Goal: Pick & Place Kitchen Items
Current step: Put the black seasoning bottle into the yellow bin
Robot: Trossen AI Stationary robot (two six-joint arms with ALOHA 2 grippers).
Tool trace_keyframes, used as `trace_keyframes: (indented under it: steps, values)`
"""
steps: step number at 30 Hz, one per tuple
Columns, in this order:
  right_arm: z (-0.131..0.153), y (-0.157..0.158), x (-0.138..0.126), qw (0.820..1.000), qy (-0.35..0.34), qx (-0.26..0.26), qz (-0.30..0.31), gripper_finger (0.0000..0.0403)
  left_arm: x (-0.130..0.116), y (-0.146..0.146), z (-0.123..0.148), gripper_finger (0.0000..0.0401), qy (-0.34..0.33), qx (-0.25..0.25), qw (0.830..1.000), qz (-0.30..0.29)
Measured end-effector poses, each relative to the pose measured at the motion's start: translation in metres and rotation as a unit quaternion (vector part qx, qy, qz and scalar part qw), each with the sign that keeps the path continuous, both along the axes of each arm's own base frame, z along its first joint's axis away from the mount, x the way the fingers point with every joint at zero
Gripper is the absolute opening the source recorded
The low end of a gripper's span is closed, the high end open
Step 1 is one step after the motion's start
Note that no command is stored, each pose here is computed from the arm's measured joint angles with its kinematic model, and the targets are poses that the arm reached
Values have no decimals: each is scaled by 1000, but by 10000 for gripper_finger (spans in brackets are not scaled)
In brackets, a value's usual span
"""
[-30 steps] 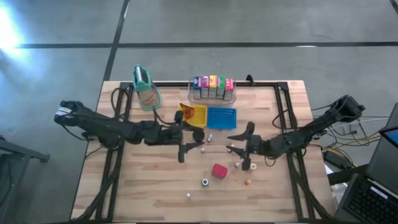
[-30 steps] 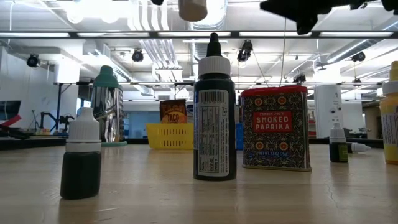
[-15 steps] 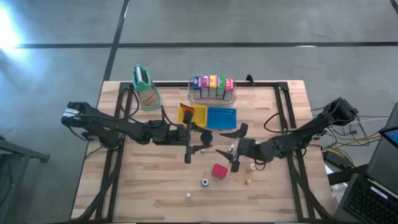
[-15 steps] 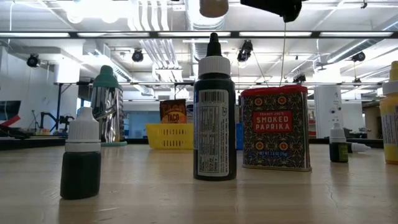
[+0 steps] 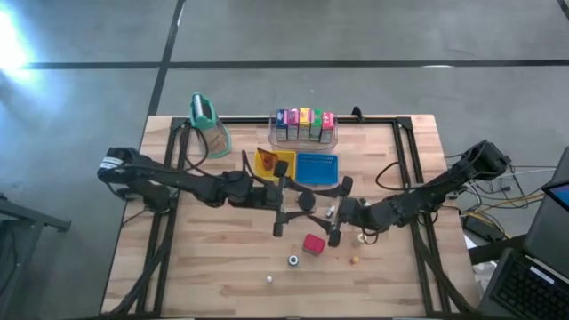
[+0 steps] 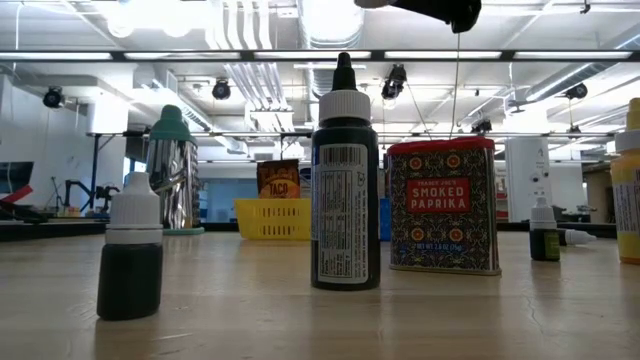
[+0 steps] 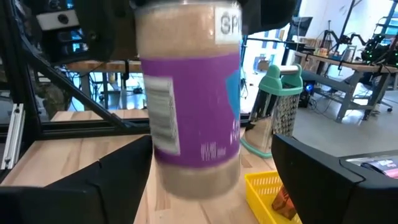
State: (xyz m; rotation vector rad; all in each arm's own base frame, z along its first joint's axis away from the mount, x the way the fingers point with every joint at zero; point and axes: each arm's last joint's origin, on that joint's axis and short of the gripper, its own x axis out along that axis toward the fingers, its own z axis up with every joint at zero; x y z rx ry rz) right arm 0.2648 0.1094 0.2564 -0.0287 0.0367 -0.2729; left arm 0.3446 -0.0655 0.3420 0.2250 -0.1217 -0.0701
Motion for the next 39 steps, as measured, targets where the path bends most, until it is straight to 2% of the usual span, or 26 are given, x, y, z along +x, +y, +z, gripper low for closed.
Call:
trace_keyframes:
  steps: [8,24,27,35,39]
  values:
    - [-1,0,0,1000,4,-2,1,287,17,-3,6,231,-7,13,1000,-8]
    - [-1,0,0,1000,9,-13,2,223,19,-2,10,231,-7,12,1000,-16]
    - [-1,0,0,1000,9,-14,2,225,19,-2,10,231,-6,12,1000,-16]
    - [-1,0,0,1000,13,-28,1,270,19,-1,9,231,-3,5,1000,-18]
    - [-1,0,0,1000,14,-28,1,279,19,-1,9,231,-2,5,1000,-19]
